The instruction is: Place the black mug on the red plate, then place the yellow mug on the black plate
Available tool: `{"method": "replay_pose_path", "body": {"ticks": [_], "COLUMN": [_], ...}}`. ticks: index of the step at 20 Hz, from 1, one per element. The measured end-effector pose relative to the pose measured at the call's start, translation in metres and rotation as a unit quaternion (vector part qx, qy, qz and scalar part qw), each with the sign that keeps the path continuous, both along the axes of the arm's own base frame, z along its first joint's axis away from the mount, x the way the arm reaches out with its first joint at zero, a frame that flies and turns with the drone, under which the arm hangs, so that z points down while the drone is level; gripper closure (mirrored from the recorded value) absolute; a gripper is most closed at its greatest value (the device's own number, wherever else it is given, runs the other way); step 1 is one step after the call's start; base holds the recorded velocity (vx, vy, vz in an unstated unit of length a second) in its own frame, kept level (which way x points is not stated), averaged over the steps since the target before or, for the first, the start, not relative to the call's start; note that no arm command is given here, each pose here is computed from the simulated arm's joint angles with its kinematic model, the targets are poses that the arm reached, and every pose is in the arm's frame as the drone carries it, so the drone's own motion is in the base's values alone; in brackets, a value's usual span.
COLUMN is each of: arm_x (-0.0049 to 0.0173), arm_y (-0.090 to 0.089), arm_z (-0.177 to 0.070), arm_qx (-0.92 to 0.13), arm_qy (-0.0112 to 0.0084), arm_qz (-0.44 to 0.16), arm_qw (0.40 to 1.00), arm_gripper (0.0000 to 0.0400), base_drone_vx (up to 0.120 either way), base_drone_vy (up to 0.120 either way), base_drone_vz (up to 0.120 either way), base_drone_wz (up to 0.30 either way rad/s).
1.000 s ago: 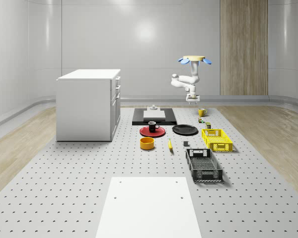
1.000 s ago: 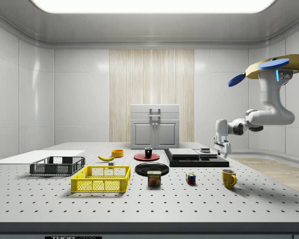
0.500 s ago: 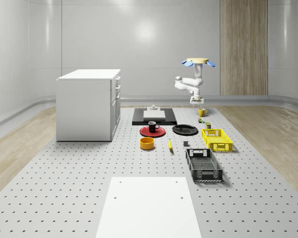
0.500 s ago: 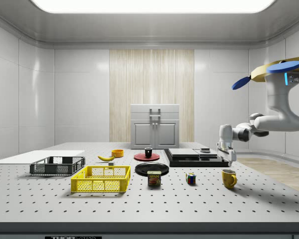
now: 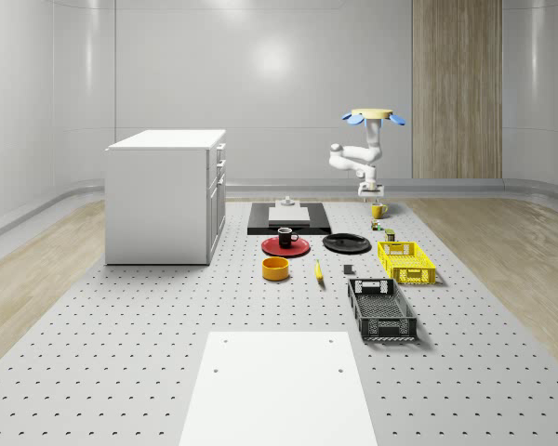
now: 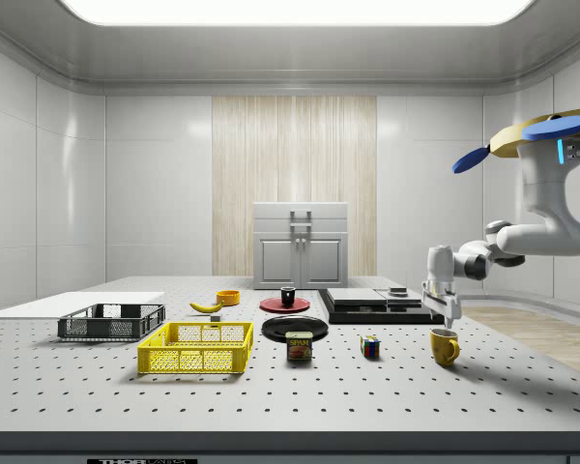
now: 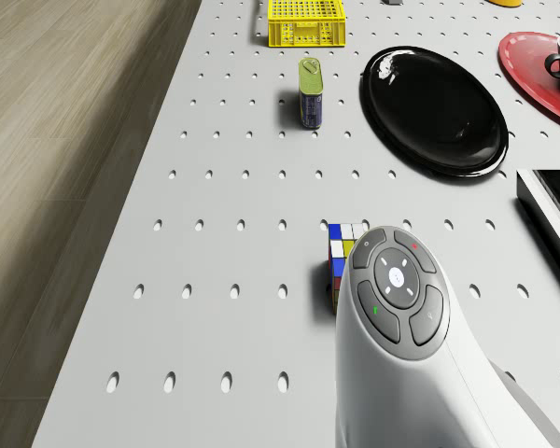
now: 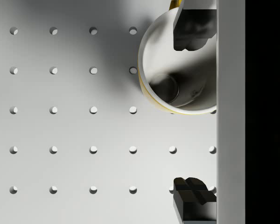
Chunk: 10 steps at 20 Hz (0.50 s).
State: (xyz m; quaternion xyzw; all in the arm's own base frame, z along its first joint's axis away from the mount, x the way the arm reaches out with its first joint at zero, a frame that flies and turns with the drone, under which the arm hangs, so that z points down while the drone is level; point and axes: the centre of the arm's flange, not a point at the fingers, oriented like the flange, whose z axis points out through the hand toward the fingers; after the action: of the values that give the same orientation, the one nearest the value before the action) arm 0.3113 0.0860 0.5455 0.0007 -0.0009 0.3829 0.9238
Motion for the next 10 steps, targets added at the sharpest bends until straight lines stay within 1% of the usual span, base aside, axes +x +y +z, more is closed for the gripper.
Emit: {"method": "replay_pose_path", "body": {"ticks": [2, 4, 7, 10], "arm_x": [0.005, 0.0084, 0.0116, 0.0135], "arm_y": [0.0, 0.0, 0.0, -0.003], "arm_z": [0.004, 0.009, 0.016, 0.02], "arm_qx": [0.0, 0.0, 0.0, 0.0], "arm_qy": [0.0, 0.0, 0.0, -0.0001], "arm_qz": [0.0, 0.0, 0.0, 0.0], "arm_qw": [1.0, 1.0, 1.0, 1.0], "arm_gripper": [0.0, 0.0, 0.0, 0.0], "base_drone_vx": [0.0, 0.0, 0.0, 0.0], "base_drone_vy": [0.0, 0.0, 0.0, 0.0], "base_drone_vz": [0.0, 0.0, 0.0, 0.0], "base_drone_wz": [0.0, 0.0, 0.0, 0.0]}}
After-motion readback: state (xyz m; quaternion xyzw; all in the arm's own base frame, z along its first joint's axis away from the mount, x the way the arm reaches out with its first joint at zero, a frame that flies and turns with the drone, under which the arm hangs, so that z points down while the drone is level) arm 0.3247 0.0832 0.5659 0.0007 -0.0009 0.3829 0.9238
